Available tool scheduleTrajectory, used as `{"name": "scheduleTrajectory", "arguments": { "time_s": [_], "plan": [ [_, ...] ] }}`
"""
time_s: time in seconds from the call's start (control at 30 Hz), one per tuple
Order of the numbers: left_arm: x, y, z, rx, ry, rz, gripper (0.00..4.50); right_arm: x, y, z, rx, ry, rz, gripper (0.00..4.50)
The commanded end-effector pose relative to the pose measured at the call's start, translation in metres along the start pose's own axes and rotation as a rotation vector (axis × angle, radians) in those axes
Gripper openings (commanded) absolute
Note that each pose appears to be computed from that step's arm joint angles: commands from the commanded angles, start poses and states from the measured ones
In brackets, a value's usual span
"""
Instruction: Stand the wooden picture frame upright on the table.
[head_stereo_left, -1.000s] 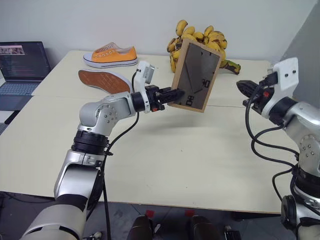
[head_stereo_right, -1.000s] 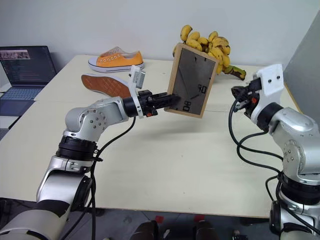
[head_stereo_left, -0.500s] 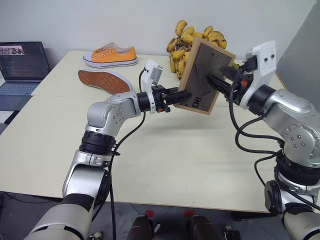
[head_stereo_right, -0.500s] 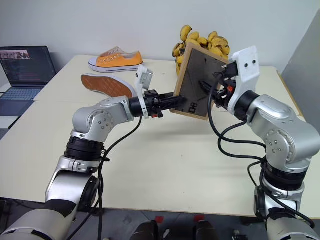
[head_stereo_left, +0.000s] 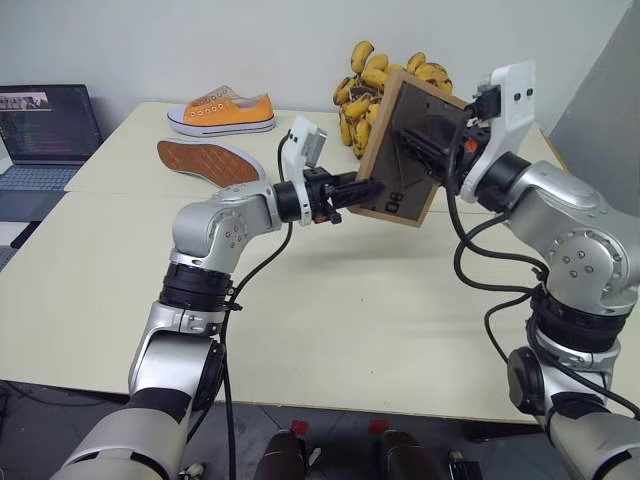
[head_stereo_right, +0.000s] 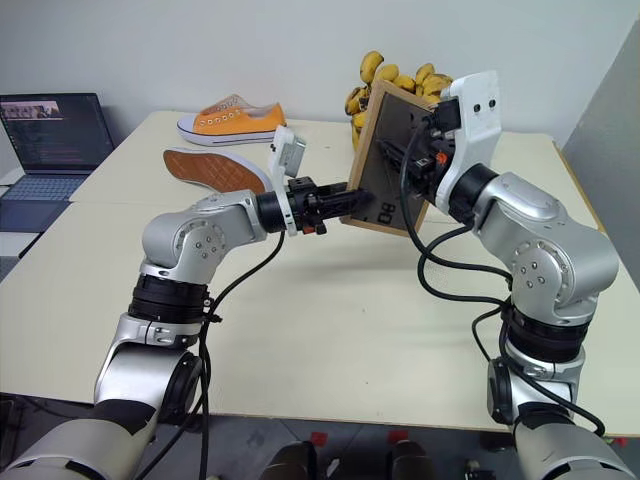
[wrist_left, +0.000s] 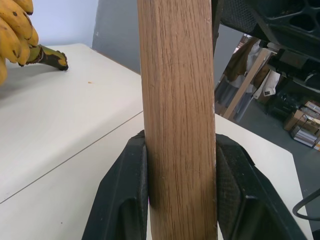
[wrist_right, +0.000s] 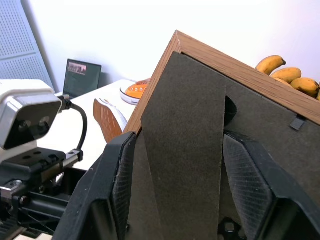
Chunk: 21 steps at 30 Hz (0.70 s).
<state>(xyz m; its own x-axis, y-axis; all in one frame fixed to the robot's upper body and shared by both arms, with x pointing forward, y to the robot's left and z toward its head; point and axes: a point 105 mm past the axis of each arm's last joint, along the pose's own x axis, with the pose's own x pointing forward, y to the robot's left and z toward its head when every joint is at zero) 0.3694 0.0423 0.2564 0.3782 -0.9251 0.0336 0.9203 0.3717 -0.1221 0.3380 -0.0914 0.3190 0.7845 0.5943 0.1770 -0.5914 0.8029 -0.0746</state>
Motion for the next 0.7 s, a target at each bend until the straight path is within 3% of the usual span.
{"name": "scheduleTrajectory", "arguments": {
  "time_s": [0.03, 0.23, 0.57, 0.7],
  "plan": [
    [0.007, -0.005, 0.018, 0.06, -0.046, -0.035, 1.31, -0.005, 0.021, 0.018, -0.027, -0.065, 0.06, 2.72],
    [0.008, 0.01, 0.018, 0.051, -0.047, 0.01, 1.31, -0.014, 0.017, 0.016, -0.016, -0.062, 0.013, 2.72],
    [0.014, -0.001, 0.03, 0.073, -0.066, -0.036, 1.31, -0.02, 0.005, 0.005, -0.025, -0.027, -0.047, 2.72],
    [0.015, -0.002, 0.031, 0.076, -0.069, -0.04, 1.31, -0.02, 0.001, 0.006, -0.035, -0.029, -0.064, 3.44]
  ]
}}
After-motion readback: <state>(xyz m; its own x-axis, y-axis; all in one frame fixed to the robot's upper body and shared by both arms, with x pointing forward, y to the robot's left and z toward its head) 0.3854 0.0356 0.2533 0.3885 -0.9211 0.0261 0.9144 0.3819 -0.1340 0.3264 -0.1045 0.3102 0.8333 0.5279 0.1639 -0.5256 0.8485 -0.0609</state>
